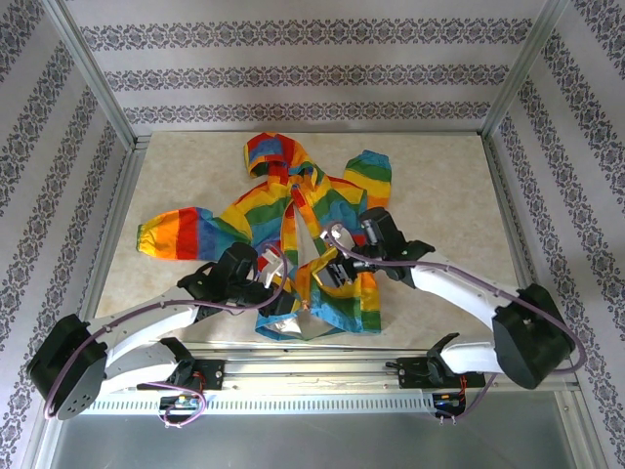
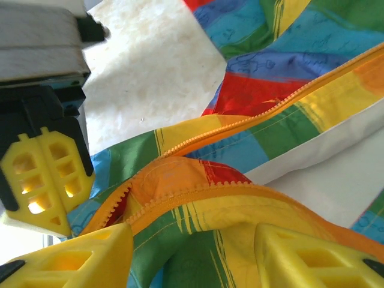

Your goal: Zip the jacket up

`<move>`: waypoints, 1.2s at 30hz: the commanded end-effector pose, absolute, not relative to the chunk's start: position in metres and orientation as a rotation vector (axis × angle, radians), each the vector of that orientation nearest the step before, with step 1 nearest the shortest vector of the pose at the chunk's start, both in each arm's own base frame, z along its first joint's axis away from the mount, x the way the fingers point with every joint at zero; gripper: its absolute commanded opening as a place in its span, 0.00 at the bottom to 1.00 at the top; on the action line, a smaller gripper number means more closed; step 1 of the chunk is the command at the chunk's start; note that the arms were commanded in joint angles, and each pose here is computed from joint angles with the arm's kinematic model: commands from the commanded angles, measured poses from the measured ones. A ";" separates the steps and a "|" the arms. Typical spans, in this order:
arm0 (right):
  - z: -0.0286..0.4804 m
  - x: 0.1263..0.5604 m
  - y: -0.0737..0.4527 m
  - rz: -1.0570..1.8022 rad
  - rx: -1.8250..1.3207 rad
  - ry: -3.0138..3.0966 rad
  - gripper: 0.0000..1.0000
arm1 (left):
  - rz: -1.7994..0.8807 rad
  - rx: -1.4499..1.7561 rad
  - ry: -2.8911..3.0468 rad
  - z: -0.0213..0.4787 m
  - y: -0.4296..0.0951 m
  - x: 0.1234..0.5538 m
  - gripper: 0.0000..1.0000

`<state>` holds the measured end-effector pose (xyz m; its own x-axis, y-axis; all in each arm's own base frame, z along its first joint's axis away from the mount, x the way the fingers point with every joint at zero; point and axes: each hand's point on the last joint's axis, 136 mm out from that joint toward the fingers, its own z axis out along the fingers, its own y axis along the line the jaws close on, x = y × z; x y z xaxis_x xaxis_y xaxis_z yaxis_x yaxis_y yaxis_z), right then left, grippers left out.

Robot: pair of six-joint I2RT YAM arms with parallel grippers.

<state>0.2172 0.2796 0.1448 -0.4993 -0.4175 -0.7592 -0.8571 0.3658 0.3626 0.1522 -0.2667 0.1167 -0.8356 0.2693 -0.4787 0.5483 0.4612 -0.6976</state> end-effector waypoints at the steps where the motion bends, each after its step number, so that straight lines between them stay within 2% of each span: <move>1: 0.154 0.221 0.273 0.909 -1.049 2.041 0.58 | -1.316 0.624 2.504 0.115 -0.263 0.150 0.00; 6: 0.154 0.207 0.262 0.813 -1.026 2.039 0.59 | -1.311 0.579 2.538 0.113 -0.261 0.150 0.00; 12: 0.141 0.174 0.258 0.751 -1.079 2.008 0.56 | -1.312 0.526 2.572 0.111 -0.260 0.150 0.00; 22: 0.125 0.129 0.284 0.629 -1.344 1.883 0.56 | -1.323 0.490 2.606 0.116 -0.260 0.148 0.00; 36: 0.111 0.126 0.320 0.561 -1.452 1.874 0.55 | -1.290 0.490 2.623 0.116 -0.258 0.147 0.00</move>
<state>0.1204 0.3086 0.0970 -0.1705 -0.6822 -0.7110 -0.9592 0.2802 -0.0388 0.1466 -0.2576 0.1105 -0.9310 0.2131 -0.2964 0.3649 0.5630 -0.7415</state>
